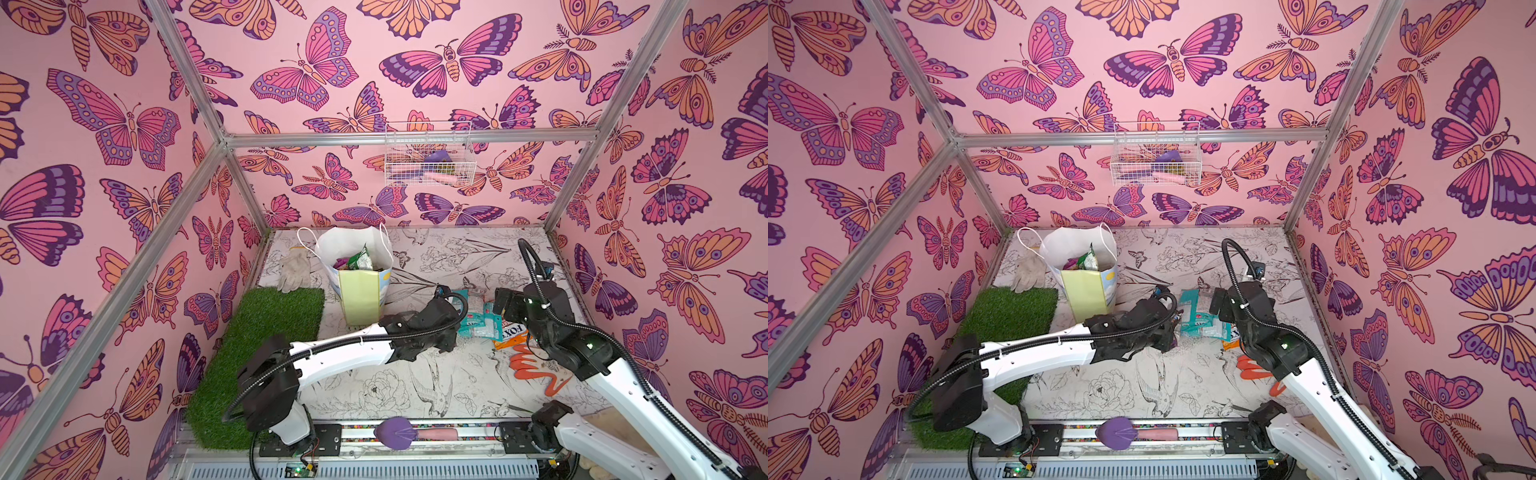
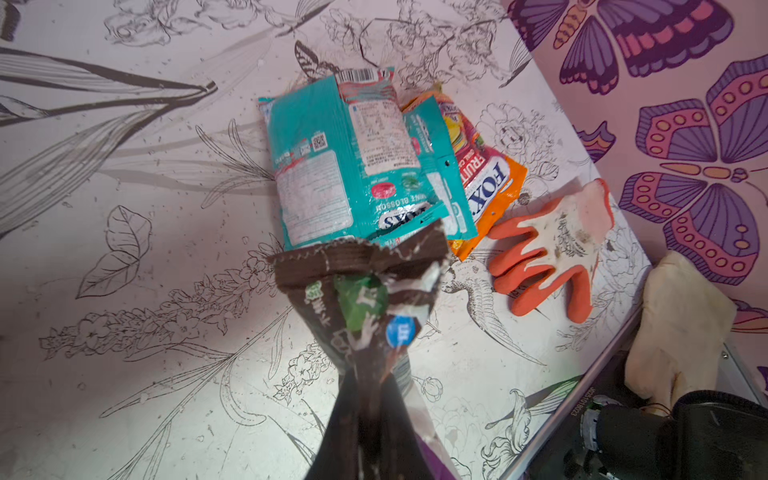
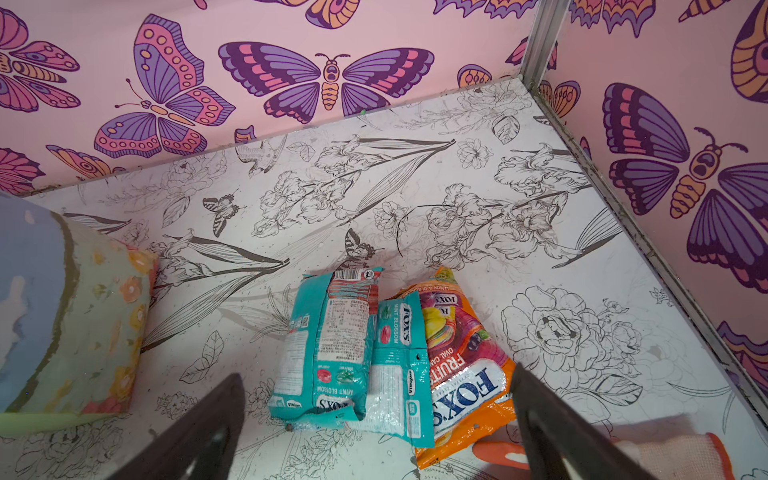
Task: Place the snacks into the paper bag
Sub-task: 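Lift the M&M's packet with the left gripper toward the paper bag, then carry the packet over the paper bag while the right gripper lowers to teal bags, then lower the M&M's packet into the paper bag and open the left gripper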
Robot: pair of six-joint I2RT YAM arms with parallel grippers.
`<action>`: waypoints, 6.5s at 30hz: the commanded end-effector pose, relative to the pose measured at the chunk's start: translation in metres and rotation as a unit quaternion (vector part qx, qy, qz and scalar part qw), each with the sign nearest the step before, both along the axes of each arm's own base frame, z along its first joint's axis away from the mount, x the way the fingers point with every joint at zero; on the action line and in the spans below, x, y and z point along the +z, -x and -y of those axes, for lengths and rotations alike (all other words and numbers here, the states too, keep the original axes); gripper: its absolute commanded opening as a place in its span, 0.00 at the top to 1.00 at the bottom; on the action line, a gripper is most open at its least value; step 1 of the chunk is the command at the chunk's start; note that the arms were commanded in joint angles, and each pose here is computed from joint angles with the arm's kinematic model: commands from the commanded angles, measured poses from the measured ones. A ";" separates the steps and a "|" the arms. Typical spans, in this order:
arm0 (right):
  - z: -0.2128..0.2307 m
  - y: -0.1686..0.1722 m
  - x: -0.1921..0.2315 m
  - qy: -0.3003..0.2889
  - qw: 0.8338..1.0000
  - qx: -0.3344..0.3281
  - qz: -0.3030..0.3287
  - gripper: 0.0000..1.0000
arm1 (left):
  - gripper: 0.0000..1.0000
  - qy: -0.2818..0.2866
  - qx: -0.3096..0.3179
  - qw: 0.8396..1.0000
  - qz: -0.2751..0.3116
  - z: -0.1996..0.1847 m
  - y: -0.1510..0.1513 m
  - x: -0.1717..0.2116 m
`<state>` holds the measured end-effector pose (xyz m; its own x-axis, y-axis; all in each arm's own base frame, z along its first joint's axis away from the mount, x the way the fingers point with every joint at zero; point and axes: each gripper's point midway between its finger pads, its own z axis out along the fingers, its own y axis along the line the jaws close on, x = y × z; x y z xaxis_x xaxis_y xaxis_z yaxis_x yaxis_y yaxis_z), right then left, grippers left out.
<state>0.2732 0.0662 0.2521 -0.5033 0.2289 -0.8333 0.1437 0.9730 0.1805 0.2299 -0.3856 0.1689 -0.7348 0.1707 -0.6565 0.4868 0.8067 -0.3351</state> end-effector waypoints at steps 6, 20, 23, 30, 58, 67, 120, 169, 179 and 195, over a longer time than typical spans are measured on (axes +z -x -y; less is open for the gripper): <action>0.010 0.002 -0.004 0.005 1.000 -0.026 -0.007 0.01 | 0.92 -0.004 0.001 0.999 0.049 -0.017 -0.001 0.027; 0.008 0.003 -0.008 0.000 1.000 -0.021 -0.013 0.01 | 0.93 -0.004 -0.002 0.989 0.147 -0.032 -0.012 0.093; 0.008 0.003 -0.009 0.001 1.000 -0.021 -0.013 0.01 | 0.93 -0.007 0.001 0.985 0.173 -0.037 -0.014 0.111; 0.007 0.002 -0.009 -0.001 1.000 -0.019 -0.012 0.01 | 0.93 -0.006 0.005 0.976 0.220 -0.049 -0.020 0.146; -0.017 -0.005 -0.015 -0.016 0.999 0.033 -0.027 0.01 | 0.95 0.036 0.069 0.961 0.265 -0.126 -0.049 0.214; -0.031 -0.008 -0.024 -0.030 0.997 0.062 -0.047 0.01 | 0.96 0.039 0.087 0.960 0.265 -0.146 -0.058 0.219; -0.108 0.001 -0.035 -0.141 0.959 0.235 -0.077 0.01 | 0.96 0.017 0.182 0.957 0.225 -0.229 -0.113 0.196; -0.158 0.029 -0.007 -0.220 0.897 0.380 -0.048 0.01 | 0.96 0.009 0.207 0.962 0.179 -0.246 -0.171 0.152; -0.159 0.031 -0.005 -0.220 0.895 0.385 -0.046 0.01 | 0.91 -0.002 0.213 0.964 0.158 -0.247 -0.179 0.131; -0.156 0.035 -0.003 -0.219 0.896 0.385 -0.042 0.01 | 0.79 -0.011 0.238 0.960 0.145 -0.261 -0.181 0.116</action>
